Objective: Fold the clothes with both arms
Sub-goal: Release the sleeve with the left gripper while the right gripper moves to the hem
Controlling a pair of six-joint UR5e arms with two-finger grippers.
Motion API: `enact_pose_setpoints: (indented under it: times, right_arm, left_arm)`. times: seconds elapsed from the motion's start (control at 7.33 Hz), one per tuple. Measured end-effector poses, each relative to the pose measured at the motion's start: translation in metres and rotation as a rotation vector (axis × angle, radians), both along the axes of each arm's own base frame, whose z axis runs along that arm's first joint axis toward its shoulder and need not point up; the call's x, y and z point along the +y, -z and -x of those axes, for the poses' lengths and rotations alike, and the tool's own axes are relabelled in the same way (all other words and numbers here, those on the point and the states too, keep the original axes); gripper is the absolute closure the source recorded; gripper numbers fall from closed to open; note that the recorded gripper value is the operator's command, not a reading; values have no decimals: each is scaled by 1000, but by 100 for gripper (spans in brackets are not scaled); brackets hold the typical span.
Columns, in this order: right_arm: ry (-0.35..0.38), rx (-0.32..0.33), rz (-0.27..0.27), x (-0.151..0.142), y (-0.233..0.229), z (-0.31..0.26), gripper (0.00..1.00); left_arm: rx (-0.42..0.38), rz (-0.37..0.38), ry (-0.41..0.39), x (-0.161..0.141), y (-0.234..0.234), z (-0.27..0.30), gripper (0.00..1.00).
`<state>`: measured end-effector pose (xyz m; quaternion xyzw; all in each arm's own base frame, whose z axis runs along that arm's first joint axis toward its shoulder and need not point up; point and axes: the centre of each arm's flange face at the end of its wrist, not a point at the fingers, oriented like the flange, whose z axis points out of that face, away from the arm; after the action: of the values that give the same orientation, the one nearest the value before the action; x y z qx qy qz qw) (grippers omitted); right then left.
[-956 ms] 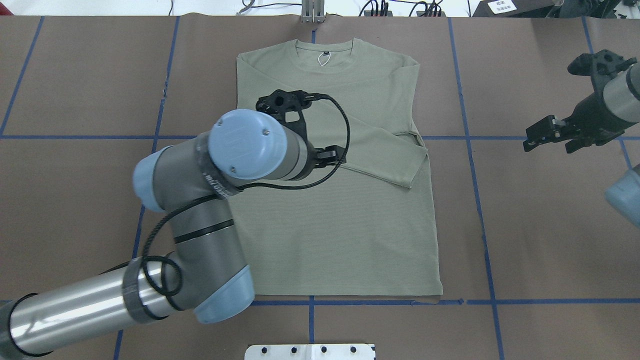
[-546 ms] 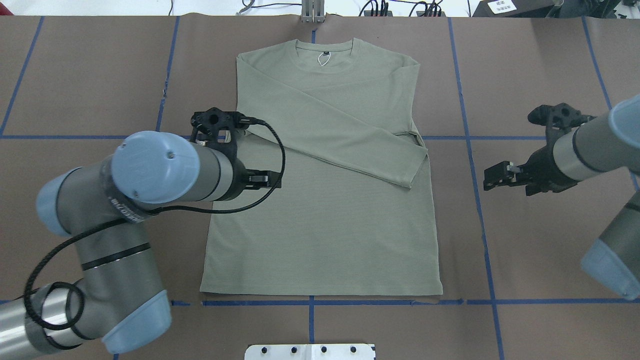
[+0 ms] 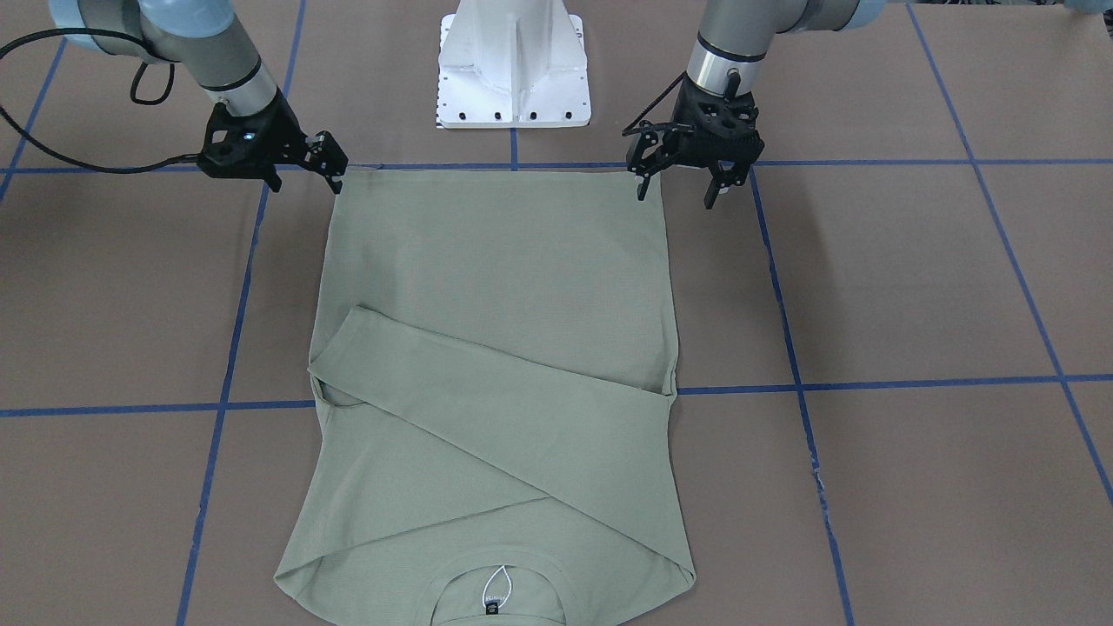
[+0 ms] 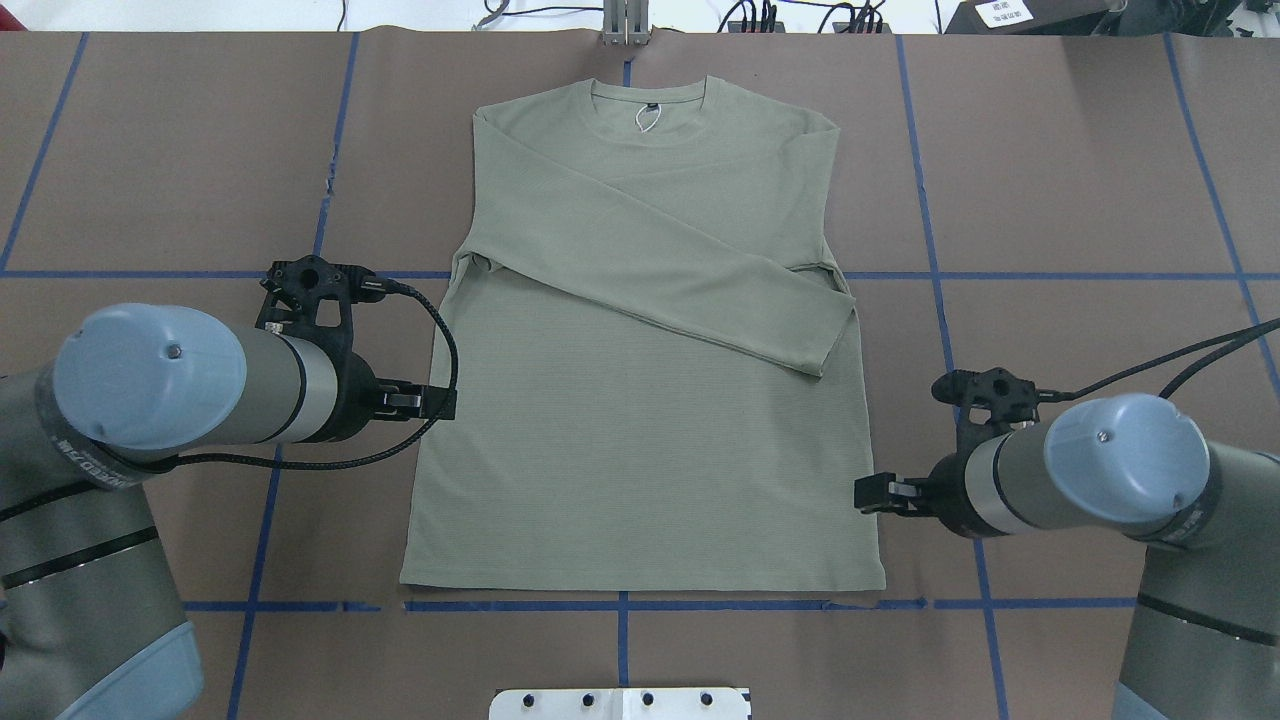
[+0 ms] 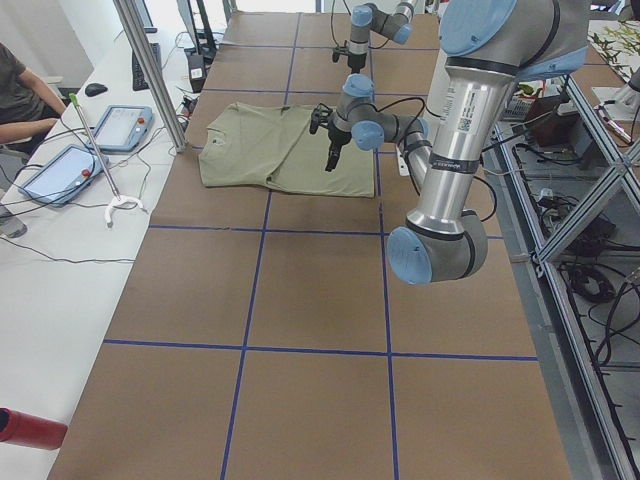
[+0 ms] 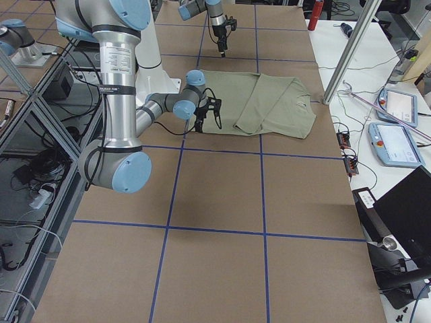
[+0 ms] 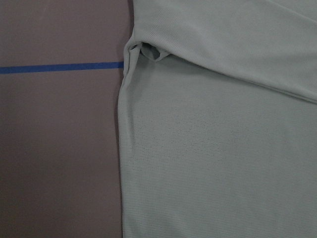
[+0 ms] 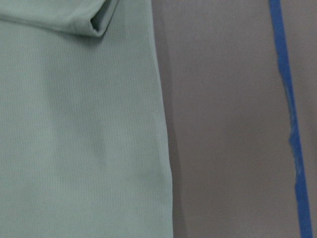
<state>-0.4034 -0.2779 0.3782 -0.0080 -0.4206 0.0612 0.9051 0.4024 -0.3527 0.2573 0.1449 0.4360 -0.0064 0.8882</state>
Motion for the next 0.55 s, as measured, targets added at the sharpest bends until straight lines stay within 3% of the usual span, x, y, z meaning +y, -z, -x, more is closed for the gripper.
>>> enact_pose_setpoints:
  times: [0.27,0.55]
  right_arm:
    - [51,16,6,26,-5,22,0]
    - [54,33,-5,33,-11,33,0]
  left_arm:
    - [11,-6,0,6,1,12,1]
    - [19,-7,2,8,4,16,1]
